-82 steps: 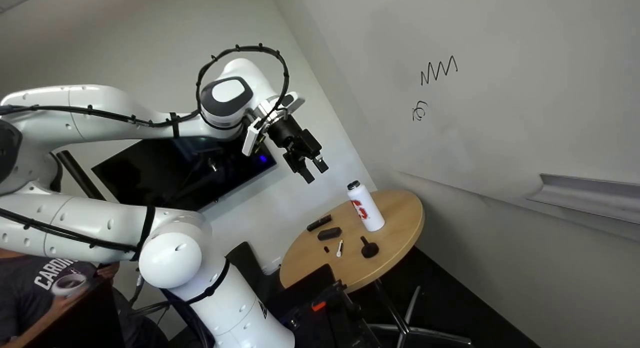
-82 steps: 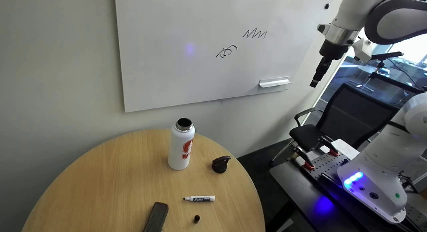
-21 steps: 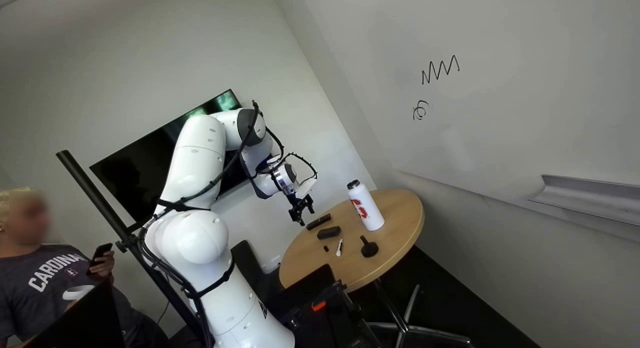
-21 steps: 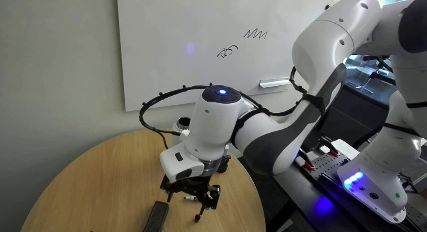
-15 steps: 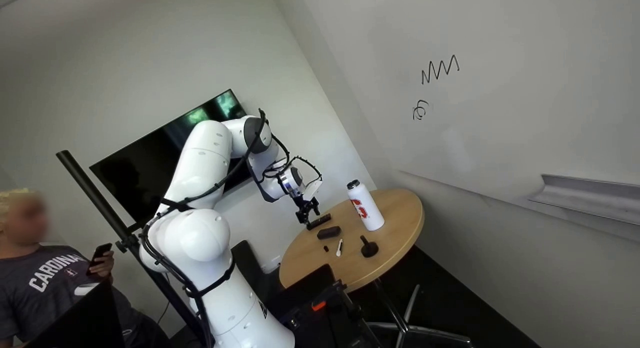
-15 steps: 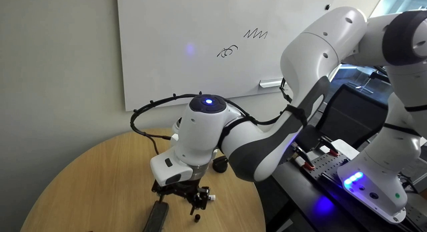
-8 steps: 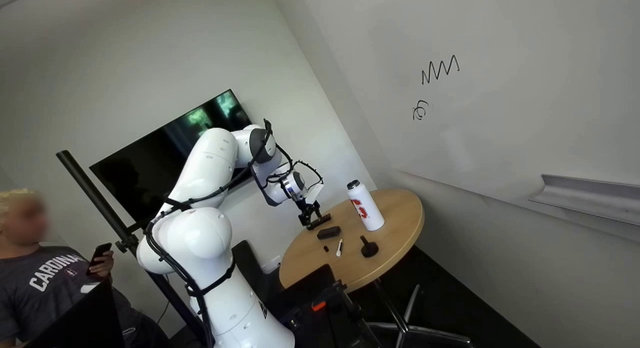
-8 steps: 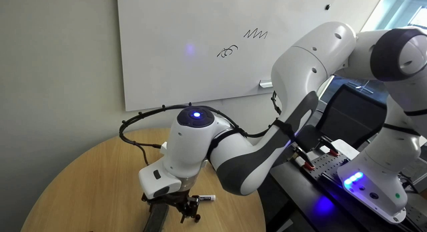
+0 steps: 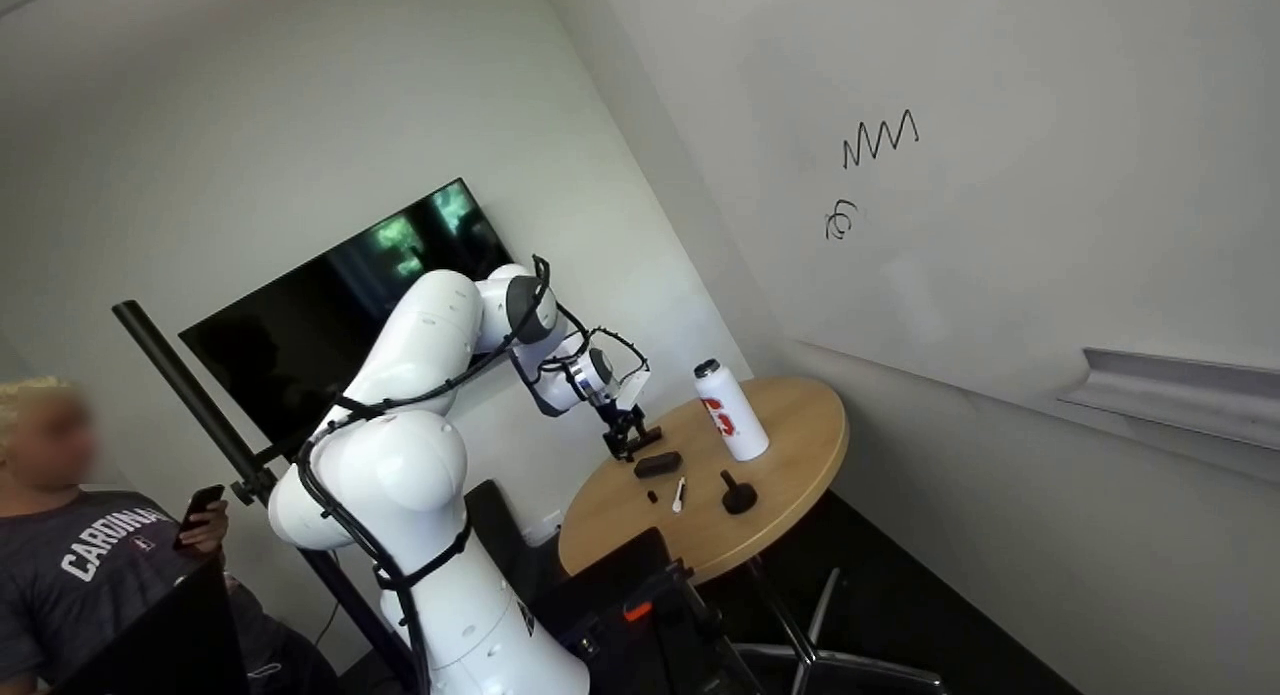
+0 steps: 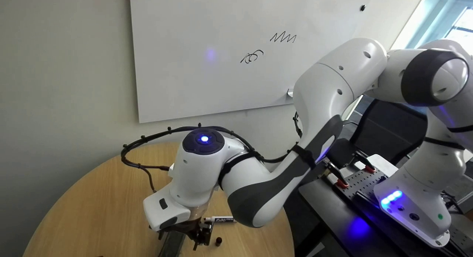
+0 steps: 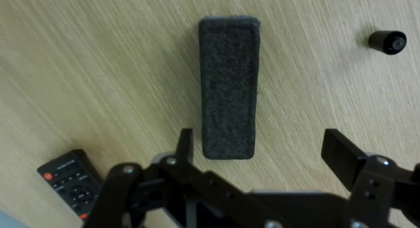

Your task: Use the eraser to wipe the scribble on the right side of the whiteboard

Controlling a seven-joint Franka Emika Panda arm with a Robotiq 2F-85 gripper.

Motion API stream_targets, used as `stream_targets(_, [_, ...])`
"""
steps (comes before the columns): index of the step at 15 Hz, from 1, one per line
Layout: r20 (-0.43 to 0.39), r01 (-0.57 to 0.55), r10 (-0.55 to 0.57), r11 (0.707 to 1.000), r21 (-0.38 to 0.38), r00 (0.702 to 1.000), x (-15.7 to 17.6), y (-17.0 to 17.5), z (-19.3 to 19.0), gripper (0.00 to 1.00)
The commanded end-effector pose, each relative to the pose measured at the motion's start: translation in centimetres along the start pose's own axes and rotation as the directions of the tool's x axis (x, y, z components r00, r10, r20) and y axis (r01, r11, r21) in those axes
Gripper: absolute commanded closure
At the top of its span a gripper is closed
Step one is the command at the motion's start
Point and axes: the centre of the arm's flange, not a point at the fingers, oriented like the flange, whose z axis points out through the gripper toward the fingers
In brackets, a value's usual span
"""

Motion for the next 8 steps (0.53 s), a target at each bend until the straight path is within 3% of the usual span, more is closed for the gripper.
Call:
stream_targets(1, [0.028,0.018,-0.019,1.0,0.014,0.999,-0.1,2.1,1.1,0.0])
stream_targets(8, [0.036,-0.004,0.003,1.0,0.024,0.999,-1.1,2.7,3.1,0.0])
